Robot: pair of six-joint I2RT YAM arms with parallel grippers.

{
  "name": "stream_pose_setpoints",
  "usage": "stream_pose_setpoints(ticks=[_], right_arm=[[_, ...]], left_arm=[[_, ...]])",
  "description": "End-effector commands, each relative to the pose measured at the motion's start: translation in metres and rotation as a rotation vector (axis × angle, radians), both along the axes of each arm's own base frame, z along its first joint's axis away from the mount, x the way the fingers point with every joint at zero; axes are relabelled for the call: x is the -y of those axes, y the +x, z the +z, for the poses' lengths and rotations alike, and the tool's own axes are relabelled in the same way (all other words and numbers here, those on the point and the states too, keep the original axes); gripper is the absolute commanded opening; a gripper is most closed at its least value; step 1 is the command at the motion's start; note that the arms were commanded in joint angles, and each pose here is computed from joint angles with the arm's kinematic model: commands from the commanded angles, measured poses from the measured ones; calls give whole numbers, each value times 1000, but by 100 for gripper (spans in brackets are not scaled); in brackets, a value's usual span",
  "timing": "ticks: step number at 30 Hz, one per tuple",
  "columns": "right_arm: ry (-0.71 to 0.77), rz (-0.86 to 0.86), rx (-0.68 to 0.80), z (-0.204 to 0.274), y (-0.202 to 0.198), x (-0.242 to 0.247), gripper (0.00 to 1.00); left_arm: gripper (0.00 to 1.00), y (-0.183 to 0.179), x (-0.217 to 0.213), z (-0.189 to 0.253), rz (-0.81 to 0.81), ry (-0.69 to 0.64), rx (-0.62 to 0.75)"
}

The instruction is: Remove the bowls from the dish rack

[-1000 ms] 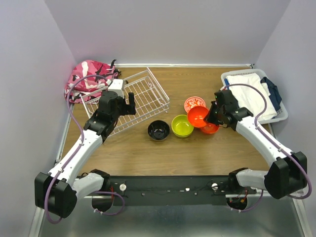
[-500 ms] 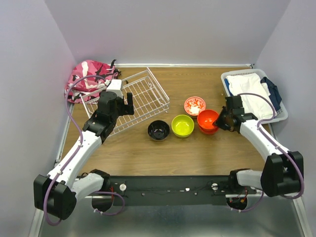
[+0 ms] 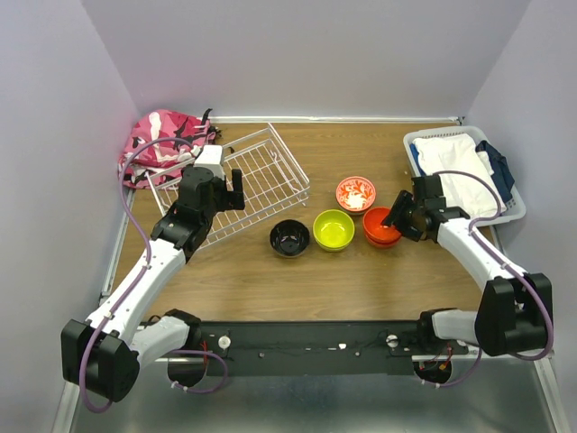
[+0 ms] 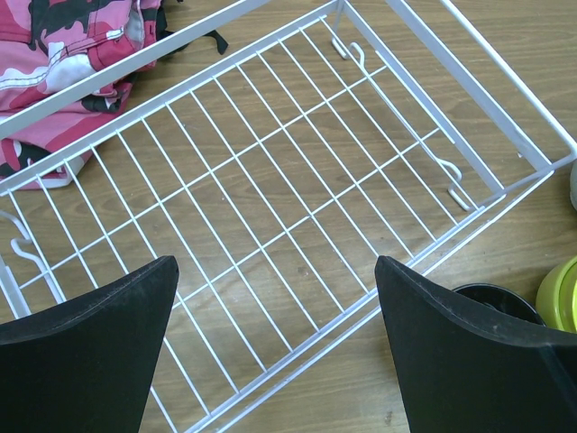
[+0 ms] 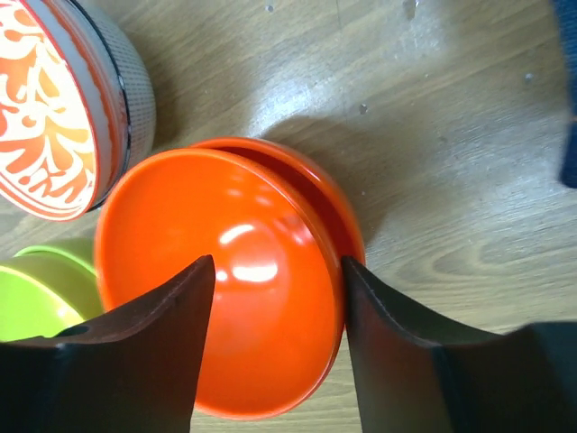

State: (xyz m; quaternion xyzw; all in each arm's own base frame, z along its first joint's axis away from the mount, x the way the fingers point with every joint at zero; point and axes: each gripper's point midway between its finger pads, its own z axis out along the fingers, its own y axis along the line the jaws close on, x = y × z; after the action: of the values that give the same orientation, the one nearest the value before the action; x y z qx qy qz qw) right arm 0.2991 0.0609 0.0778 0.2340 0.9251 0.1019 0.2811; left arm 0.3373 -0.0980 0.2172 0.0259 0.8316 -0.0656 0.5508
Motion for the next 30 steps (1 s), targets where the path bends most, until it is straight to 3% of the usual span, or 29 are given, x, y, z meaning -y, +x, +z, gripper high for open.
stream_pose_setpoints(ticks=[1, 20, 30], right_arm=[[-27, -9, 16, 9, -4, 7, 68], [-116, -67, 83, 39, -9, 28, 73], [-154, -68, 439, 145, -7, 40, 76]], left_arm=[[99, 1, 0, 10, 0, -7, 30], [99, -2, 3, 17, -19, -39, 66], [99, -41, -14, 56, 11, -103, 174]])
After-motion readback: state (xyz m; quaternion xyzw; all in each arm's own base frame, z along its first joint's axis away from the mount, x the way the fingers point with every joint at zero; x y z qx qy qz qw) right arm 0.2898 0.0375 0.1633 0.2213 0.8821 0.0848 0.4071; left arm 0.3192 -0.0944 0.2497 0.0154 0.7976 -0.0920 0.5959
